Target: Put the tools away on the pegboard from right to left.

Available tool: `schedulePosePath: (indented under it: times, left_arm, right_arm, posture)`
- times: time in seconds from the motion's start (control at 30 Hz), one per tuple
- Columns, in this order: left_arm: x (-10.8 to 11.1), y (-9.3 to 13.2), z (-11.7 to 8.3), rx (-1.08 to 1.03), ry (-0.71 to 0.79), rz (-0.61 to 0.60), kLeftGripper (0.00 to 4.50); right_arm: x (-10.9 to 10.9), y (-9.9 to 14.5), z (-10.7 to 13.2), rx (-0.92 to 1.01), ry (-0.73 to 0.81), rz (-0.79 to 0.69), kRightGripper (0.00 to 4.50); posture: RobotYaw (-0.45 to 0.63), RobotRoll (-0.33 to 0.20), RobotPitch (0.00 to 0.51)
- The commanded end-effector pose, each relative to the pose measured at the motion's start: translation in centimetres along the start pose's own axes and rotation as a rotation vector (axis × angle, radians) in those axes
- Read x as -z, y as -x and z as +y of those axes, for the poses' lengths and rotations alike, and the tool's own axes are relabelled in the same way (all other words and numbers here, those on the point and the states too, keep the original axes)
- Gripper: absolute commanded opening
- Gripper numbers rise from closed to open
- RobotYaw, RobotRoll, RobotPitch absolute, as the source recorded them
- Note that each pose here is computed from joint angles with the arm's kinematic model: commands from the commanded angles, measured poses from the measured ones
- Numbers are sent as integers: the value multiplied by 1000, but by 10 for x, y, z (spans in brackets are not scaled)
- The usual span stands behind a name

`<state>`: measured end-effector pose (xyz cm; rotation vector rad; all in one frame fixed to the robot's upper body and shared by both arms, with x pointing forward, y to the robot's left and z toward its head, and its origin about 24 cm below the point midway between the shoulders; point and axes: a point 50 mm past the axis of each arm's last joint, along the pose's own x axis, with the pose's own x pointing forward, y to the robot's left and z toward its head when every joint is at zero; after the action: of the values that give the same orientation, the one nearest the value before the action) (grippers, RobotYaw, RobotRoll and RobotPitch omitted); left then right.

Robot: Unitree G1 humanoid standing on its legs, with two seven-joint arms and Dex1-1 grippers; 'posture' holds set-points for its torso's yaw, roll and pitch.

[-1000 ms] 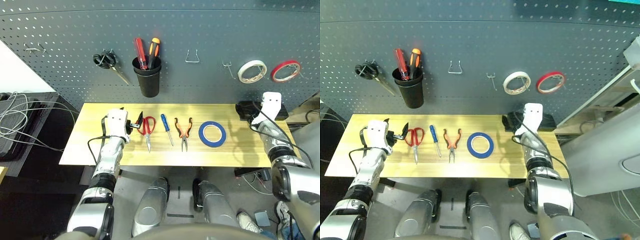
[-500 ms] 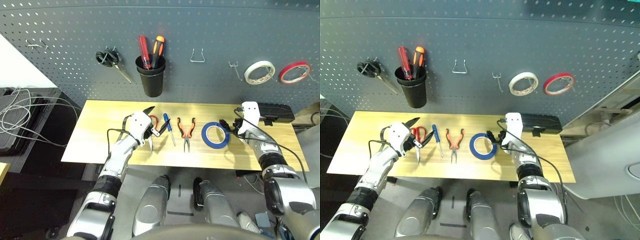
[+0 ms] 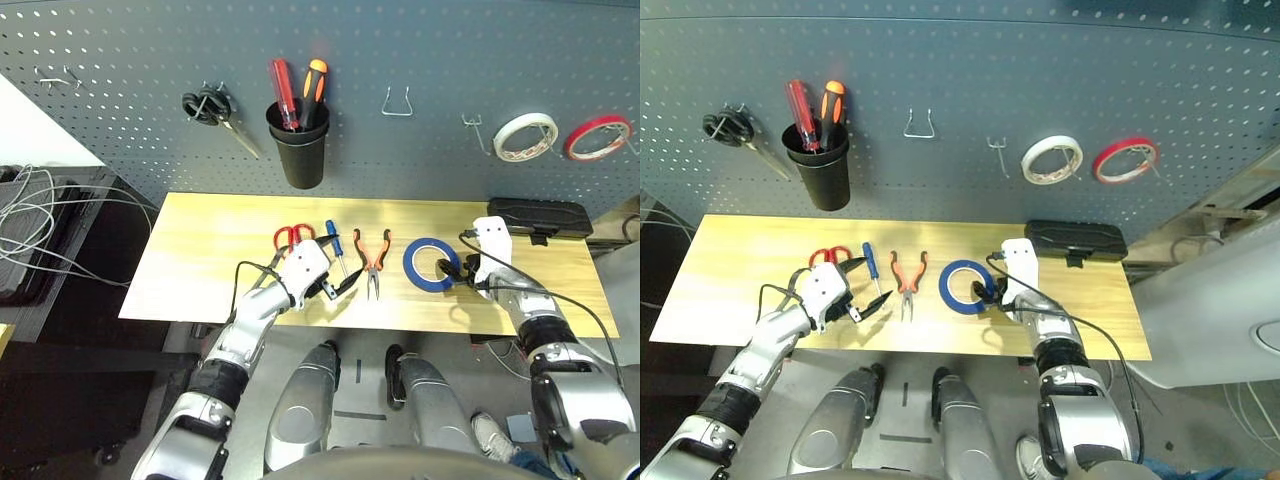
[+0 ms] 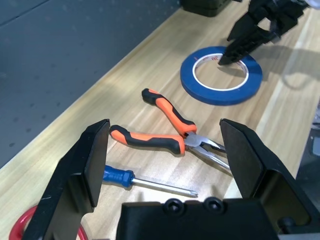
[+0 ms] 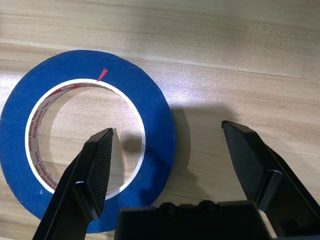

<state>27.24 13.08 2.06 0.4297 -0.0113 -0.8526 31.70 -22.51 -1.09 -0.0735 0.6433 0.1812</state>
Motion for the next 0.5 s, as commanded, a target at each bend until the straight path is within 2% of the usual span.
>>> schedulePosePath:
  times: [0.03, 0.3, 0.5]
  left_arm:
    - [2, 0, -6, 25, 1, 14, 4500]
    - [3, 2, 1, -7, -3, 10, 4500]
    - [-1, 1, 12, -73, -37, -26, 4500]
  right_arm:
    - [14, -1, 3, -6, -16, 68, 3599]
    - [6, -1, 4, -28, -12, 41, 755]
    - [-4, 10, -1, -2, 69, -88, 711]
  posture:
    - [165, 0, 291]
    - [149, 0, 268]
    - [135, 0, 246]
